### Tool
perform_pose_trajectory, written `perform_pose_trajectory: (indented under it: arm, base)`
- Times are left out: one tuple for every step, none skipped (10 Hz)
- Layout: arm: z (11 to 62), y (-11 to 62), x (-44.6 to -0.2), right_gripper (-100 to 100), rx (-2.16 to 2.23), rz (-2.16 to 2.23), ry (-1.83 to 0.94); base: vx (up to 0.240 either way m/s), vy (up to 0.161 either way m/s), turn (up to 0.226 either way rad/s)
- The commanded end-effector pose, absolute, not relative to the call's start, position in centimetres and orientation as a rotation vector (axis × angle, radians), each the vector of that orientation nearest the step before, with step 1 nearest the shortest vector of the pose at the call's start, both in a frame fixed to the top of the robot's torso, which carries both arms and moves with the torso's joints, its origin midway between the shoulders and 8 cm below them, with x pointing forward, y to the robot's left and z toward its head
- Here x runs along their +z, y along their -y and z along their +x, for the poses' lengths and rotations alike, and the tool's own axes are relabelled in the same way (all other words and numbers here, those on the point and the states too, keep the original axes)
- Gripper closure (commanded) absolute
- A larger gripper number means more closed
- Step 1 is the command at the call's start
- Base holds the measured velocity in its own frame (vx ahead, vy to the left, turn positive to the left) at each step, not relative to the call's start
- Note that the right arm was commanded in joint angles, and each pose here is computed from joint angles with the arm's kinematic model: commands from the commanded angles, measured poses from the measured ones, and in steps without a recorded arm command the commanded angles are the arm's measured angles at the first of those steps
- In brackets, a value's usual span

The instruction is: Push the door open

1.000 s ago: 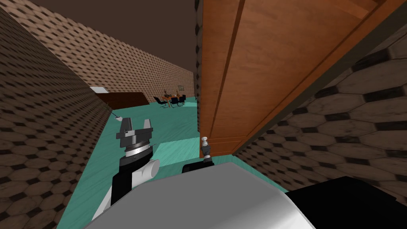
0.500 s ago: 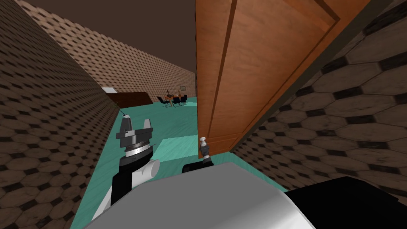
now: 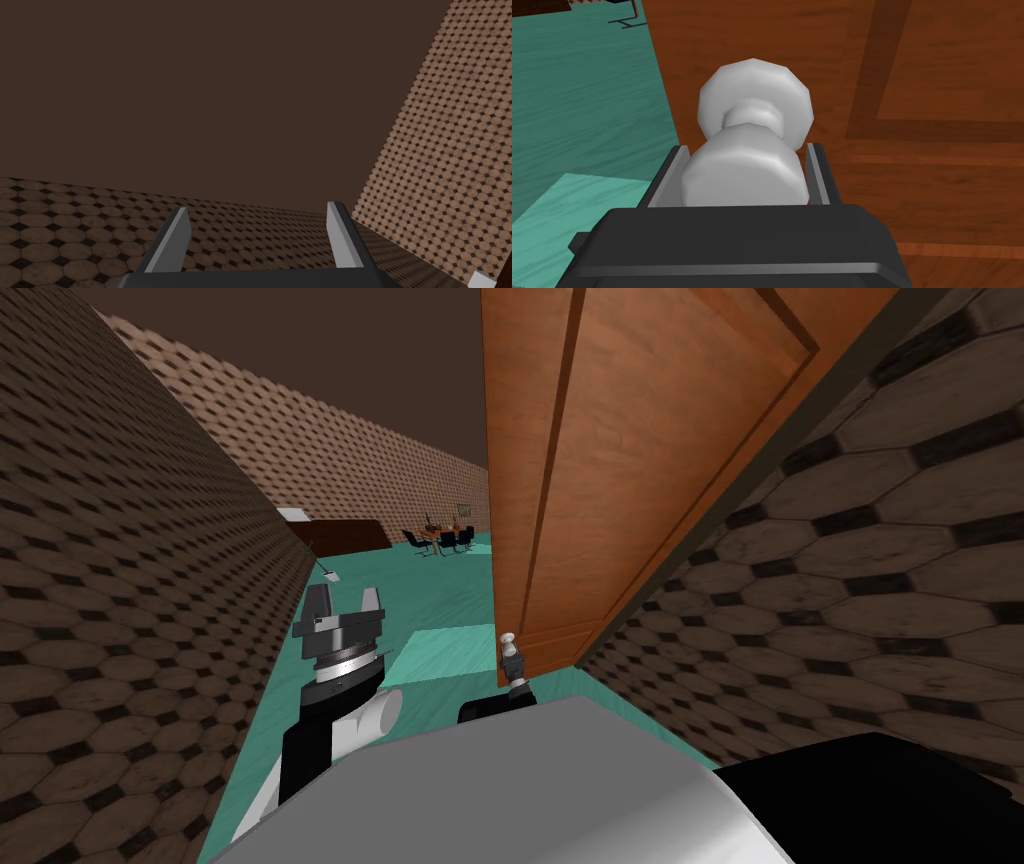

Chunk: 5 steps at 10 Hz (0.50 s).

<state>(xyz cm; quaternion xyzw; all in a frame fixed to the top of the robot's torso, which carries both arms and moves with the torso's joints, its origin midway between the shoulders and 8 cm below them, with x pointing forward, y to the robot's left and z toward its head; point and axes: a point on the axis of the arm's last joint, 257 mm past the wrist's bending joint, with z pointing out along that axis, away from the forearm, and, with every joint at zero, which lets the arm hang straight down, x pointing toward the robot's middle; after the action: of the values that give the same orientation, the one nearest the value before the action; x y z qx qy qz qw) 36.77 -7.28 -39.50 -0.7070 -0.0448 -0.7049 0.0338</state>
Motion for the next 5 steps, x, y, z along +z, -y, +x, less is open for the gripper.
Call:
perform_pose_trajectory:
  arm:
    - [36.7, 7.2, -39.7, 100, -2.158, -2.170, 0.162]
    - [36.6, 6.8, -39.6, 100, -2.150, -2.160, 0.176]
    - [36.6, 6.4, -39.6, 100, -2.143, -2.150, 0.189]
    - [36.6, 6.0, -39.5, 100, -2.135, -2.141, 0.200]
    - [36.6, 5.6, -39.4, 100, -2.127, -2.131, 0.209]
  base:
    - [-0.186, -0.093, 0.064]
    - [-0.224, -0.107, 0.082]
    - [-0.196, -0.099, 0.078]
    - [-0.216, -0.108, 0.072]
    - [-0.205, -0.130, 0.078]
